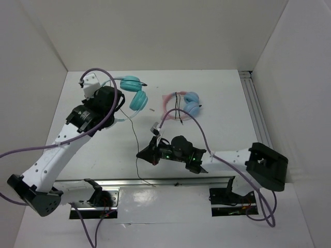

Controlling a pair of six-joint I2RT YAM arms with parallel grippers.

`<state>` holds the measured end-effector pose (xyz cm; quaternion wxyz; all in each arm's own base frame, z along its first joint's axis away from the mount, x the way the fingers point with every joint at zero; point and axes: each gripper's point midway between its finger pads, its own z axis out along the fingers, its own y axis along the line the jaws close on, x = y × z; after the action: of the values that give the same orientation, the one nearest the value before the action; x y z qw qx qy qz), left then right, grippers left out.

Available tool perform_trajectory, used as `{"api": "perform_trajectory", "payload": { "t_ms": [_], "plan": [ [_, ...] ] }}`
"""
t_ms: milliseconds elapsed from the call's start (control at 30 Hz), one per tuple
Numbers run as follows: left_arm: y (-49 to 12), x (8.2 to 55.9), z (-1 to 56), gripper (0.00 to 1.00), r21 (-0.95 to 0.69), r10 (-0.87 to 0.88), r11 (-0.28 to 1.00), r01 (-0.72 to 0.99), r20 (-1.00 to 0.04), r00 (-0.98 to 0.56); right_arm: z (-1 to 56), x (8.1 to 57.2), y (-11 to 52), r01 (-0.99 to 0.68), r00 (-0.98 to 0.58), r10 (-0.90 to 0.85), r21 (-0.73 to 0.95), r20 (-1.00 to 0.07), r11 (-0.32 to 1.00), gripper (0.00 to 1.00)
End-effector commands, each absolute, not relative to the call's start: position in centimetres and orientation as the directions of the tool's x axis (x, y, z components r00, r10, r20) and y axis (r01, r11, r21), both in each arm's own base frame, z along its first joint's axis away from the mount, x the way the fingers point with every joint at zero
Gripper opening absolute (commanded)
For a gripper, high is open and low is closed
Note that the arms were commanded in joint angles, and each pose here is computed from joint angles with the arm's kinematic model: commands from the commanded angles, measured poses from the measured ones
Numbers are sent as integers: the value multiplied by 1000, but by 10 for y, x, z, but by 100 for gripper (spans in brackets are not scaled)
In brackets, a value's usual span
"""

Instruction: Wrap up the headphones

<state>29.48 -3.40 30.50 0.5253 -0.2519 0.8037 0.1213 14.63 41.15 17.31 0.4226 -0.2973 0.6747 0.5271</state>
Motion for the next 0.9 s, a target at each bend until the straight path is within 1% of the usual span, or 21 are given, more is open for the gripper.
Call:
{"api": "perform_trajectory", "payload": {
  "t_ms": [0,100,133,167,200,233,267,333,400,467,500,567,600,633,700,767,833,867],
  "plan": [
    [-46,316,317,0,-185,-354,842,-507,-898,-260,171,161,391,-824,-395,-56,327,-917,462,0],
    [-41,323,297,0,-98,-312,836,-540,-894,-321,203,158,387,-836,-353,-63,284,-933,470,0],
    [-43,326,292,0,-83,-305,837,-542,-892,-335,211,151,389,-853,-322,-77,254,-943,455,0],
    [-41,324,286,0,-44,-286,838,-544,-884,-369,219,155,386,-850,-306,-74,237,-949,471,0],
    [-43,327,285,0,-38,-284,838,-544,-883,-375,242,156,386,-858,-279,-49,226,-959,462,0],
    [-44,330,274,0,11,-256,841,-541,-873,-416,243,152,384,-869,-259,-89,192,-962,457,0],
    [-44,329,271,0,30,-251,839,-544,-865,-434,251,152,382,-873,-246,-92,179,-965,455,0],
    [-47,330,263,0,43,-255,838,-544,-851,-460,268,151,381,-884,-220,-97,157,-971,441,0],
    [-53,335,257,0,42,-262,841,-540,-841,-474,291,145,379,-906,-201,-75,156,-977,394,0],
    [-48,338,247,0,61,-272,829,-556,-825,-496,299,136,377,-931,-184,-89,144,-979,336,0],
    [-51,339,242,0,68,-271,832,-551,-817,-509,314,131,374,-938,-171,-58,144,-984,315,0],
    [-51,342,235,0,88,-270,830,-551,-801,-535,320,130,367,-941,-147,-59,121,-987,315,0],
    [-54,346,229,0,110,-253,841,-530,-786,-565,334,131,361,-938,-127,-37,107,-991,329,0],
    [-56,346,224,0,132,-235,848,-513,-774,-588,329,136,356,-931,-114,-71,82,-991,356,0],
    [-63,349,214,0,198,-166,869,-454,-747,-644,339,146,347,-913,-91,-75,53,-993,404,0],
    [-70,349,207,0,251,-99,887,-389,-718,-689,335,150,341,-911,-71,-125,13,-990,413,0],
    [-78,346,200,0,274,-71,896,-349,-688,-722,334,152,333,-909,-55,-164,-19,-985,416,0],
    [-85,344,202,0,291,-17,914,-283,-669,-743,332,154,329,-907,-32,-195,-54,-980,418,0]
  ]
}}
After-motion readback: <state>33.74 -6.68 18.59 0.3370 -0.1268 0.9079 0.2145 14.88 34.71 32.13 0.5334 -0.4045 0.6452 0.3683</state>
